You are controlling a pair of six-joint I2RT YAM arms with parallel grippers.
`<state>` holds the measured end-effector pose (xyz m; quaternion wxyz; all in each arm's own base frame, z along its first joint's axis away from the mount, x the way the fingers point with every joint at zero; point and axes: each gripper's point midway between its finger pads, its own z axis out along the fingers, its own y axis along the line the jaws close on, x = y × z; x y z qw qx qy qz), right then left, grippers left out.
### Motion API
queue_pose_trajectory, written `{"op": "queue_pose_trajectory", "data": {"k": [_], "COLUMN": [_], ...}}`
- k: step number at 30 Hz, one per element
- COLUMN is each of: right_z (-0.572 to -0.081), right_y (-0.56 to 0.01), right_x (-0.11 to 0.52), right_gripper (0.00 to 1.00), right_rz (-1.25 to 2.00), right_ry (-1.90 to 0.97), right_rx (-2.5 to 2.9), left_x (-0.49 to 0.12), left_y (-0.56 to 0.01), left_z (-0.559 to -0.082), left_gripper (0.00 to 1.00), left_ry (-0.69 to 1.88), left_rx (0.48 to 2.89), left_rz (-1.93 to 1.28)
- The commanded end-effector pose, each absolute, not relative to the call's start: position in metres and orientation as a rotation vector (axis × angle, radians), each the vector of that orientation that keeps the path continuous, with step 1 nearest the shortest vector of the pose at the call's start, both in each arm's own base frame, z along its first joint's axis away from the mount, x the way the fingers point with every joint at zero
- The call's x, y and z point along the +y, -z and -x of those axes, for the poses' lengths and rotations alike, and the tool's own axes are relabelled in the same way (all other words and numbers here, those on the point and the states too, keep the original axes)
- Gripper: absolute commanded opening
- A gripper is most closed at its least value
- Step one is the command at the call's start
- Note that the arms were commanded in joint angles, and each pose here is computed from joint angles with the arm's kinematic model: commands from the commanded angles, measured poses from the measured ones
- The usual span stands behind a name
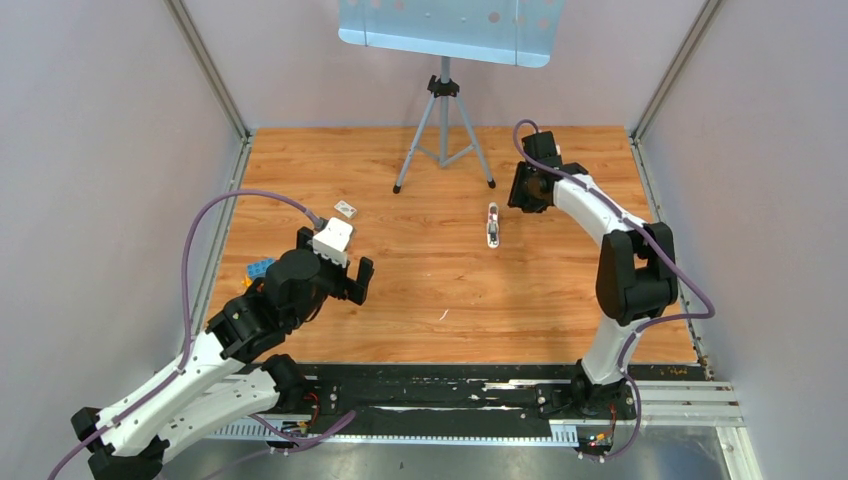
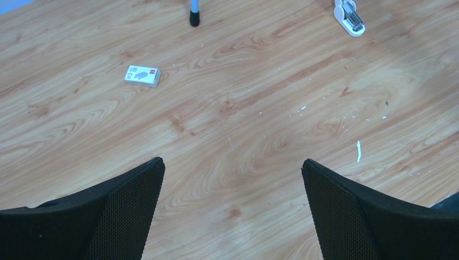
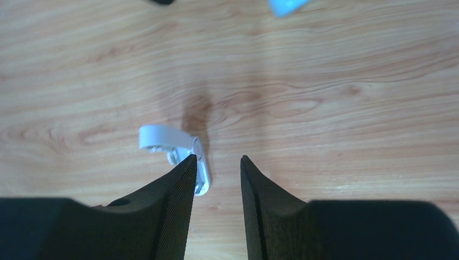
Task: Load the staples into the stapler
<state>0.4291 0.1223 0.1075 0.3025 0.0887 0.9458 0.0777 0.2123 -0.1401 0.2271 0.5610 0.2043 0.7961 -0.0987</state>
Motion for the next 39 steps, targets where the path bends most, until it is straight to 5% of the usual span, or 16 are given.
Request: {"op": "queue_pose_trajectory", "data": {"k": [1, 7, 20, 39], "right_z": [-0.447, -0.467, -0.519, -0.53], "right_y": [-0.105, -0.094, -0.074, -0.036], "right_x": [0.073, 0.036, 0.016, 0.02], "right_gripper": [0.39, 0.4, 0.51, 0.44], "right_rz": [-0.526, -0.895, -1.116, -1.167], "right_ry": [-0.067, -0.01, -0.032, -0.043], "right_rx": [2.427, 2.328, 2.226, 2.27], "left_x": [-0.134, -0.136, -0.141, -0.141], "left_y": [-0.227, -0.225, -0.223, -0.224], "left_z": [-0.212, -0.212, -0.211, -0.211], "left_gripper": [1.0, 1.0, 1.0, 1.0], "left_ry": [0.207, 0.213, 0.226, 0.226], "left_rx": [1.869, 1.869, 1.877, 1.87], "left_rz": [-0.47, -0.482, -0.511, -0.517]}}
